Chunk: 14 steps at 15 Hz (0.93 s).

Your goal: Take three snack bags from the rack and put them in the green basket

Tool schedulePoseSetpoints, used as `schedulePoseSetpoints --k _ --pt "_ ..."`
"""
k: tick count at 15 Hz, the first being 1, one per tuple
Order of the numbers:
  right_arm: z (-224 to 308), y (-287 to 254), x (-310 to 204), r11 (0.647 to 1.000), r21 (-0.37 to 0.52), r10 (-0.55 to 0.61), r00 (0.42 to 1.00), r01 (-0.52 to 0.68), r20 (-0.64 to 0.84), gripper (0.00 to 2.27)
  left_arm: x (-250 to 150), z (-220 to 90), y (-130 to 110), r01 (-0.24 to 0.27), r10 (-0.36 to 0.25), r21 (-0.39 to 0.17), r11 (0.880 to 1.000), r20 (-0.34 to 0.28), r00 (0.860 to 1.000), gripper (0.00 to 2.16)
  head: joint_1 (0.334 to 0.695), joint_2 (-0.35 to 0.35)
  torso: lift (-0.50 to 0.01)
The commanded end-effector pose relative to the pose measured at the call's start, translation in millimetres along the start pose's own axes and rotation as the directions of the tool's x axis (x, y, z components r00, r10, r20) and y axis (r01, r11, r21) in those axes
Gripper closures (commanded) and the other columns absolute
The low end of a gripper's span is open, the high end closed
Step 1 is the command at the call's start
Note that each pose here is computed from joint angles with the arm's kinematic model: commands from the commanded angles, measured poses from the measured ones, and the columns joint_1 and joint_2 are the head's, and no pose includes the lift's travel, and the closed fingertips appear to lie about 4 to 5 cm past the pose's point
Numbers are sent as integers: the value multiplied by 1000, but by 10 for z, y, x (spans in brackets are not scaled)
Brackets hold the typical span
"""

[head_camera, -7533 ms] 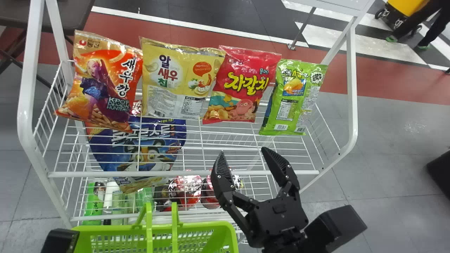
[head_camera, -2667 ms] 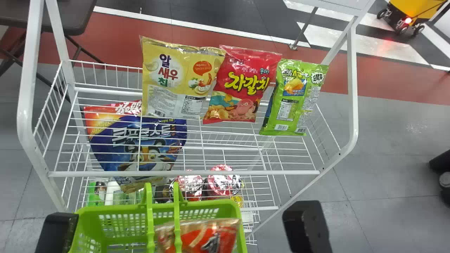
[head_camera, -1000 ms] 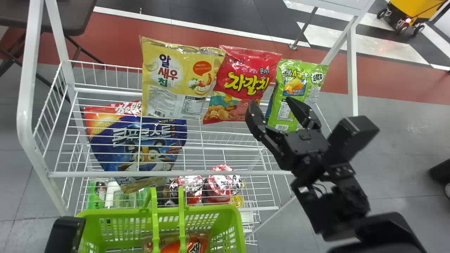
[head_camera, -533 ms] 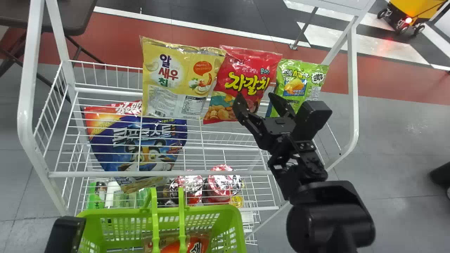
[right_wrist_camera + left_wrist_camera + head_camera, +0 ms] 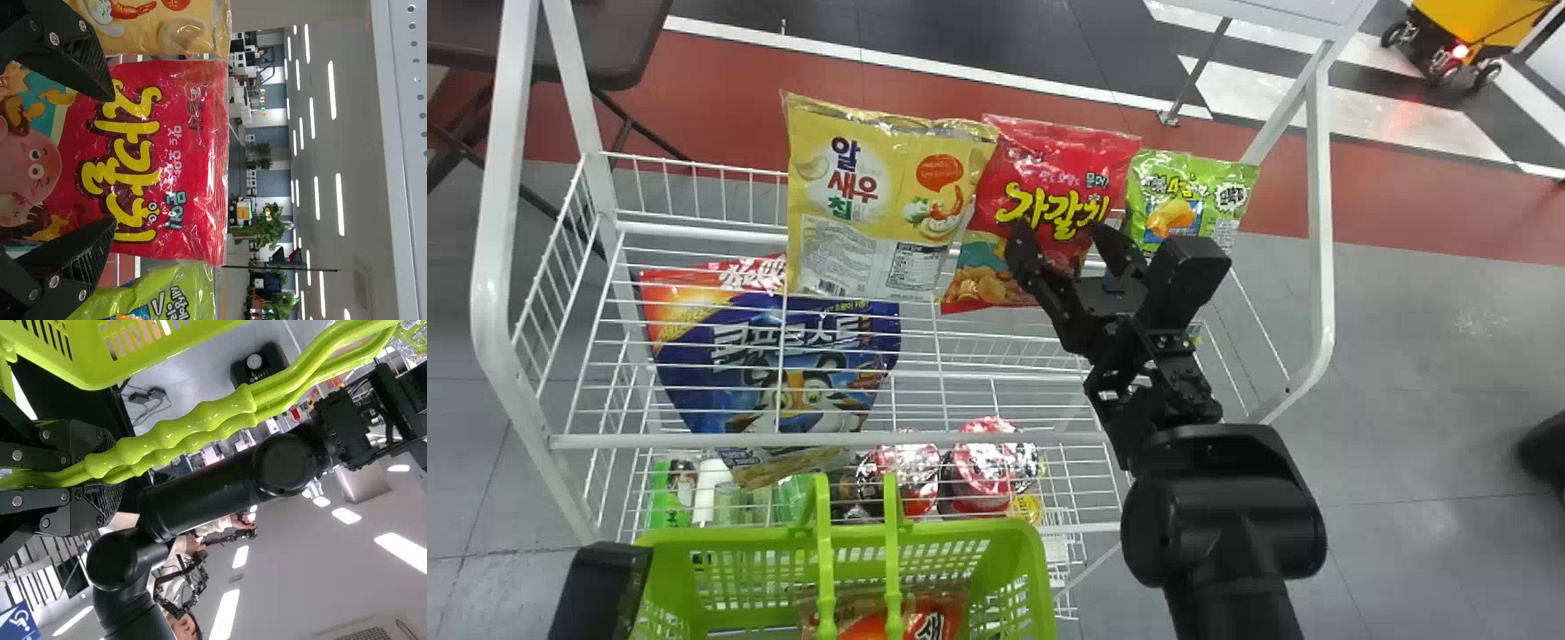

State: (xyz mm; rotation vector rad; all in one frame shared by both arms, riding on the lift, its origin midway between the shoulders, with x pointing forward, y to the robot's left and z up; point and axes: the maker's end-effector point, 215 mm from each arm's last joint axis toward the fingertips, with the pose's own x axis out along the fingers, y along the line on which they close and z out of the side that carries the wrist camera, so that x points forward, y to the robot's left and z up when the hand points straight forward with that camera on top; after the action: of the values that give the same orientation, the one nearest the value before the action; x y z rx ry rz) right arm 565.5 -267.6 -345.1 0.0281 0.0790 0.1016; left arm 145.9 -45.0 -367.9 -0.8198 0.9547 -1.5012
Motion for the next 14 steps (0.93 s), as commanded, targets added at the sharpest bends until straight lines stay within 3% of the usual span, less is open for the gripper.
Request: schedulePoseSetpoints --k 1,4,5,7,14 --pt "-51 18 58 1000 -6 18 999 -19 -35 853 41 10 -3 12 -12 11 1000 -5 1000 1926 695 -350 -15" --pt "-189 43 144 999 -7 39 994 -40 -104 1767 58 20 3 15 -15 12 1000 -7 1000 1926 695 -350 -15" --pt "-212 38 156 999 -7 39 993 -40 -109 1949 61 22 12 14 -14 12 1000 -4 1000 1926 695 -350 -15" --pt "-241 14 183 999 -13 36 993 -38 -115 2135 57 15 18 13 -13 10 1000 -6 1000 1926 695 -350 -15" --pt "-194 -160 12 1000 -2 4 998 -4 -70 2152 32 31 37 -3 3 16 1000 -2 1000 1926 695 -350 -15"
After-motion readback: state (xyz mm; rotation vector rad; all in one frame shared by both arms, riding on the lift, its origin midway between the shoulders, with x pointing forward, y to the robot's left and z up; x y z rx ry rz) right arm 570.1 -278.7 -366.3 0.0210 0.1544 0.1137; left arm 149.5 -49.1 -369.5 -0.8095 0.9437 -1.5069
